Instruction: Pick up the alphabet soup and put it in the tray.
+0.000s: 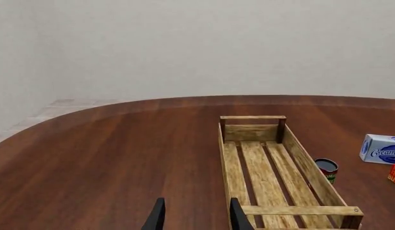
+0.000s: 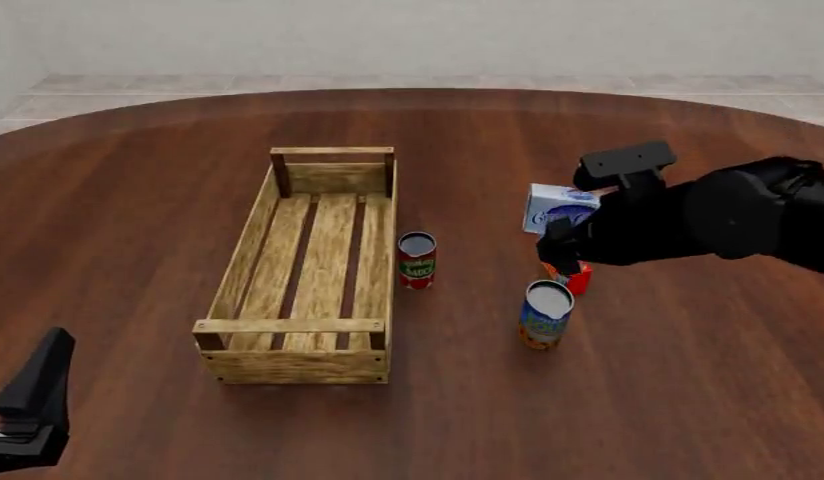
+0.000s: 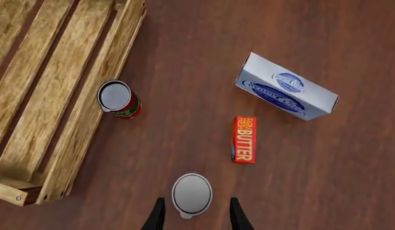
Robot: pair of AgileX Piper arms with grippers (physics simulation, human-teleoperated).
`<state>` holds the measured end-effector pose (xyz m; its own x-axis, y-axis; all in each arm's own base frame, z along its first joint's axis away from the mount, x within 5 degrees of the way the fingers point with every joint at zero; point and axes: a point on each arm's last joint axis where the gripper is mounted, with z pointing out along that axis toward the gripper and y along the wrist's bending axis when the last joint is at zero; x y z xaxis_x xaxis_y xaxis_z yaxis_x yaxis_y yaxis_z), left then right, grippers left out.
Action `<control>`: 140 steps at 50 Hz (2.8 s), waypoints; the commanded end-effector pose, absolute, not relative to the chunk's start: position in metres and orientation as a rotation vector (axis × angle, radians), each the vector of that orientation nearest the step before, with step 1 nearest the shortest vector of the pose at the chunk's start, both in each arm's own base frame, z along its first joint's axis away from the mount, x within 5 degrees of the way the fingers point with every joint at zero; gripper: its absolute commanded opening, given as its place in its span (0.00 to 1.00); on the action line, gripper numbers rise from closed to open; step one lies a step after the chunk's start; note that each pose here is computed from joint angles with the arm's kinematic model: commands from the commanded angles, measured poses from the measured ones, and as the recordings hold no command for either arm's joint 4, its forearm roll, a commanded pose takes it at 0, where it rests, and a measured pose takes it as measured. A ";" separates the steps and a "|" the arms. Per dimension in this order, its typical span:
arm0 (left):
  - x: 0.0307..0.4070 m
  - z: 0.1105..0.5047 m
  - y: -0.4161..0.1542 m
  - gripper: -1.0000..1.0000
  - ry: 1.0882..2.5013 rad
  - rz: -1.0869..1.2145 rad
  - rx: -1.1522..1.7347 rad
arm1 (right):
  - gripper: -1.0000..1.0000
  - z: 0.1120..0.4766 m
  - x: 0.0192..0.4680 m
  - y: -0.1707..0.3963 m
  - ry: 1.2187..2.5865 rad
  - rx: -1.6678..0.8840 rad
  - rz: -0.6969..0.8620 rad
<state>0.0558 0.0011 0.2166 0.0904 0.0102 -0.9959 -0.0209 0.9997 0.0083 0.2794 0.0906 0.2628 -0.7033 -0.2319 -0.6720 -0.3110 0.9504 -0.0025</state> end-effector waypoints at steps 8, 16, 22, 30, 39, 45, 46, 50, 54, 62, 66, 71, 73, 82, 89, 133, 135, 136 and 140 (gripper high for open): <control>0.056 0.216 0.001 1.00 1.480 0.022 -0.008 | 1.00 0.244 0.282 0.090 2.407 -0.371 0.140; 0.056 0.216 0.001 1.00 1.480 0.023 -0.008 | 1.00 0.238 0.283 0.092 2.416 -0.377 0.142; 0.056 0.216 0.001 1.00 1.480 0.023 -0.008 | 1.00 0.236 0.284 0.094 2.421 -0.378 0.145; 0.056 0.216 0.001 1.00 1.480 0.023 -0.008 | 1.00 0.231 0.285 0.095 2.429 -0.384 0.146; 0.056 0.216 0.001 1.00 1.480 0.023 -0.008 | 1.00 0.227 0.286 0.097 2.434 -0.389 0.145; 0.056 0.216 0.001 1.00 1.480 0.022 -0.008 | 1.00 0.222 0.288 0.098 2.440 -0.392 0.145; 0.056 0.216 0.001 1.00 1.480 0.023 -0.008 | 1.00 0.221 0.289 0.098 2.441 -0.393 0.145; 0.056 0.216 0.001 1.00 1.480 0.022 -0.008 | 1.00 0.217 0.290 0.098 2.446 -0.392 0.143; 0.056 0.216 0.001 1.00 1.480 0.023 -0.008 | 1.00 0.212 0.291 0.099 2.454 -0.394 0.143; 0.056 0.216 0.001 1.00 1.480 0.023 -0.008 | 1.00 0.206 0.293 0.100 2.461 -0.396 0.143; 0.056 0.216 0.001 1.00 1.480 0.023 -0.007 | 1.00 0.202 0.293 0.101 2.466 -0.396 0.143; 0.056 0.216 0.001 1.00 1.480 0.023 -0.008 | 1.00 0.198 0.293 0.101 2.471 -0.400 0.143; 0.056 0.216 0.001 1.00 1.481 0.022 -0.008 | 1.00 0.196 0.293 0.102 2.476 -0.399 0.144; 0.056 0.216 0.001 1.00 1.480 0.023 -0.008 | 1.00 0.191 0.294 0.102 2.483 -0.402 0.141; 0.056 0.216 0.001 1.00 1.480 0.022 -0.008 | 1.00 0.186 0.295 0.101 2.492 -0.400 0.139; 0.056 0.216 0.001 1.00 1.481 0.023 -0.008 | 1.00 0.161 0.301 0.103 2.527 -0.401 0.134; 0.056 0.216 0.001 1.00 1.480 0.023 -0.008 | 1.00 0.161 0.301 0.104 2.528 -0.401 0.134; 0.056 0.216 0.001 1.00 1.481 0.023 -0.008 | 1.00 0.160 0.301 0.104 2.529 -0.403 0.134; 0.056 0.216 0.001 1.00 1.481 0.022 -0.008 | 1.00 0.161 0.302 0.104 2.529 -0.404 0.133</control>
<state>0.0558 0.0011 0.2165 0.0905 0.0102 -0.9958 -0.0209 0.9997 0.0083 0.3005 0.1036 0.1633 -0.7907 -0.2548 -0.5567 -0.3126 0.9498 0.0093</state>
